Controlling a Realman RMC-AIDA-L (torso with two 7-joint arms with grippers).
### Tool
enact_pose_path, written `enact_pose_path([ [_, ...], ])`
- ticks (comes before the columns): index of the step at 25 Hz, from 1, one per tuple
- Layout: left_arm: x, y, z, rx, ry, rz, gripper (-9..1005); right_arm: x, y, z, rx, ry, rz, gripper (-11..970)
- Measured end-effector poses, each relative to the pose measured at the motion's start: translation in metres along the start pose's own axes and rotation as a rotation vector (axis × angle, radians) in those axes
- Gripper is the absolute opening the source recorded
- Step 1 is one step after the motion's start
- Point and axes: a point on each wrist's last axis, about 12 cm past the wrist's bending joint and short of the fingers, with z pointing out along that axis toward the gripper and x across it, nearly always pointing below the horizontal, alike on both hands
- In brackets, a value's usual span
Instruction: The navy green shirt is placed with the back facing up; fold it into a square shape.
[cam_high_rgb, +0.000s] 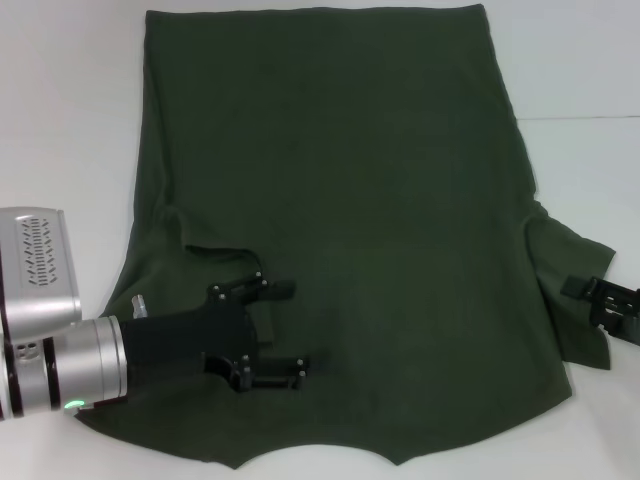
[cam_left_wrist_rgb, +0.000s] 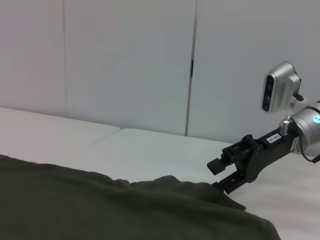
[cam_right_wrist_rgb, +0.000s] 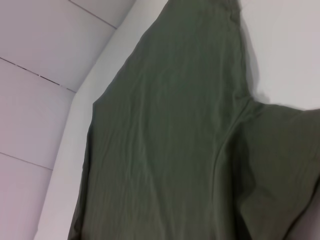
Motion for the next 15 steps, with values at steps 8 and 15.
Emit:
enact_pose_path([
  [8, -0.0007, 0.0011, -0.0015, -0.004, 0.001, 0.006, 948, 0.0000, -0.0006, 0.0032, 0.002, -0.024, -0.011, 666],
  [15, -0.0011, 0.0017, -0.0026, -0.007, 0.002, 0.010, 948, -0.0004, -0.0005, 0.0042, 0.005, -0.027, -0.011, 355],
])
